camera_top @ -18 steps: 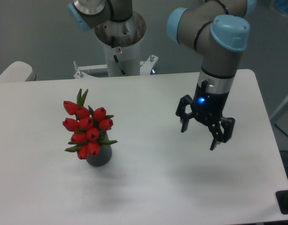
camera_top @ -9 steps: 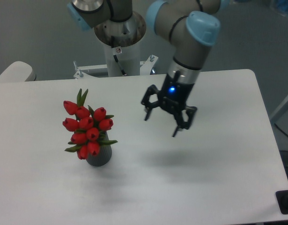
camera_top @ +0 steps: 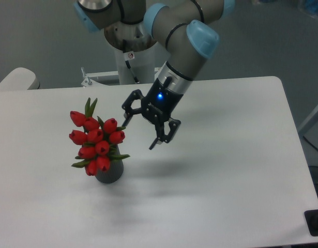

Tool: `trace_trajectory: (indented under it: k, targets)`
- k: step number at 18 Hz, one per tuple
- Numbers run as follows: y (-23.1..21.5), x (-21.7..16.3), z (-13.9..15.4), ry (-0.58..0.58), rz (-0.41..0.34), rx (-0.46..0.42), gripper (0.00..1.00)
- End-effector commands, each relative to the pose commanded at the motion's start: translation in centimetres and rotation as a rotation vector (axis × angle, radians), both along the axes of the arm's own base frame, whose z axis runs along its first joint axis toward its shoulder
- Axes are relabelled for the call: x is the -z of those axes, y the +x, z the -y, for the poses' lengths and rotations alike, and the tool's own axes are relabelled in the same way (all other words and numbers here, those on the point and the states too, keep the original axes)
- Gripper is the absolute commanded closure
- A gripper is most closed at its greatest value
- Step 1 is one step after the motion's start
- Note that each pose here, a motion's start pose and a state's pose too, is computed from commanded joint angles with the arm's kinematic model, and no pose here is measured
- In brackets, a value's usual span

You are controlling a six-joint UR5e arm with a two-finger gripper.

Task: Pick up the flowers from the vase
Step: 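Move the open gripper toward the red tulip bouquet in the grey vase, then lower the gripper onto the tulip stems and close around the bouquet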

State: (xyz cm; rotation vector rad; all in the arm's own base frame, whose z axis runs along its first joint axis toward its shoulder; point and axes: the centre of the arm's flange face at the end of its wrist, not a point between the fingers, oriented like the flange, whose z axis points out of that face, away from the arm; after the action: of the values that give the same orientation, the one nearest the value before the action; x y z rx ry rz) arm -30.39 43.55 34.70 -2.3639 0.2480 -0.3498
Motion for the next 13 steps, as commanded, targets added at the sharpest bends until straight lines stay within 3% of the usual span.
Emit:
trace_trajectory:
  k: [13]
  targets:
    - [3.3,1.0,-2.8,0.087,-0.009,0.081,0.0]
